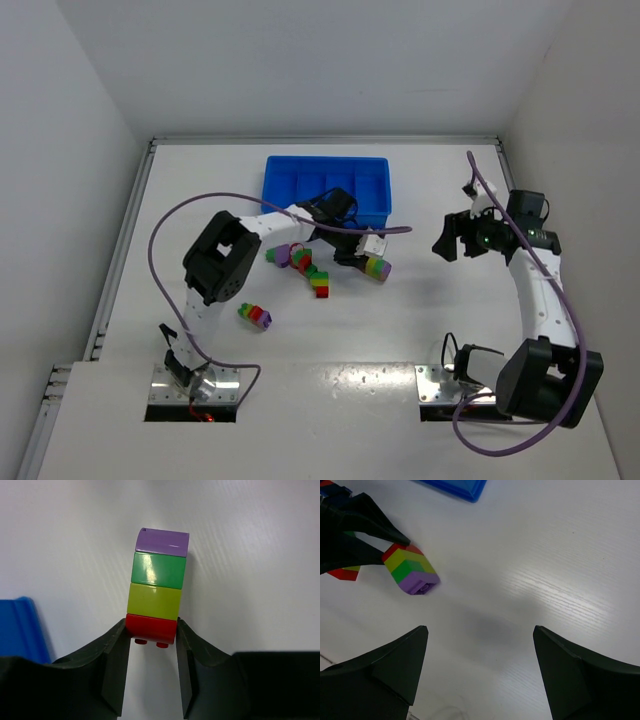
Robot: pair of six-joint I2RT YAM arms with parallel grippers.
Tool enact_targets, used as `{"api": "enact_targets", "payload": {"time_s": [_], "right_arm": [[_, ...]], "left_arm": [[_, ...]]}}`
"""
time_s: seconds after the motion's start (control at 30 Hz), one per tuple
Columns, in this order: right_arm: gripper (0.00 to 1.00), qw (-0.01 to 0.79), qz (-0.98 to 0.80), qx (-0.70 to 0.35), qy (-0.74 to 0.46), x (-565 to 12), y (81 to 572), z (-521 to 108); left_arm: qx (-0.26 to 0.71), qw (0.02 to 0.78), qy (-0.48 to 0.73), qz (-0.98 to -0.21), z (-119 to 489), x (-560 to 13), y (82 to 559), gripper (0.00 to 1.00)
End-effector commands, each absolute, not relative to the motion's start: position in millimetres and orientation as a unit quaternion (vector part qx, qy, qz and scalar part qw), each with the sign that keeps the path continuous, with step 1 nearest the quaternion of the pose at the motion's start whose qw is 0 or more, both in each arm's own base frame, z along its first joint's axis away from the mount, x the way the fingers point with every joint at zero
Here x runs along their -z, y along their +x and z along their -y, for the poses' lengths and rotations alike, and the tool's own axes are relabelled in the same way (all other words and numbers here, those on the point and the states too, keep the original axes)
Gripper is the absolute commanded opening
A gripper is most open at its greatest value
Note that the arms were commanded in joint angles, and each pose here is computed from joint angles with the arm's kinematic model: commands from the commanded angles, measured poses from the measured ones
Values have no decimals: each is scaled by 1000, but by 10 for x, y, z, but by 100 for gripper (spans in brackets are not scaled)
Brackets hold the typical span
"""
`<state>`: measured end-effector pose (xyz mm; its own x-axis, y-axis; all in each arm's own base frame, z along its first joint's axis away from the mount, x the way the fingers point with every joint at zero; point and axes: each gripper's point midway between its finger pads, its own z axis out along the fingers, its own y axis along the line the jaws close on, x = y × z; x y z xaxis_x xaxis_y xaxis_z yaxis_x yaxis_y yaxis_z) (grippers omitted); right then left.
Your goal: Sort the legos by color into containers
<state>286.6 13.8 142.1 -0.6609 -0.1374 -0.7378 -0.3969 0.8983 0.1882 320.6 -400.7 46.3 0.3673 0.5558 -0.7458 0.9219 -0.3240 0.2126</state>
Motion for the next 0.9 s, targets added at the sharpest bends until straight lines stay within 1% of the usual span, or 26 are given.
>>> {"api": "enact_targets", "payload": {"time_s": [0.0,0.03,0.07,0.13,0.17,0.2,0.3,0.4,0.57,0.63,0.7,0.73,0.87], "right_arm": [[86,418,-869,-194,-178,-1654,2996,-258],[86,411,-870,-209,-178,-1645,2944,-308],[86,405,-867,-221,-188,-1625,2922,-367],[86,401,-854,-252,-214,-1629,2854,-476],[86,389,-852,-267,-225,-1595,2798,-550],[86,391,-843,-283,-238,-1619,2762,-607],[86,379,-818,-306,-307,-1538,2682,-786],[86,371,-802,-332,-331,-1495,2676,-879],[86,370,-760,-386,-369,-1613,2739,-1134],[86,364,-754,-403,-370,-1583,2771,-1195],[86,378,-739,-408,-381,-1671,2862,-1244],[86,376,-734,-414,-385,-1688,2888,-1282],[86,361,-724,-433,-396,-1692,2868,-1412]], "left_arm": [[309,349,721,-513,3965,-819,3194,0],[300,366,707,-525,3916,-909,3245,0],[306,368,697,-534,3908,-965,3224,0],[319,361,660,-576,3778,-1015,3229,0],[328,367,653,-576,3796,-1113,3213,0],[335,366,633,-594,3744,-1201,3196,0],[376,360,598,-610,3695,-1422,3106,0],[413,346,570,-620,3688,-1571,3015,0],[476,326,537,-616,3686,-1835,2954,0],[499,303,528,-617,3701,-1860,2878,0],[527,281,521,-610,3703,-1909,2841,0],[533,281,517,-608,3689,-1985,2862,0],[551,259,510,-607,3702,-1960,2816,0]]}}
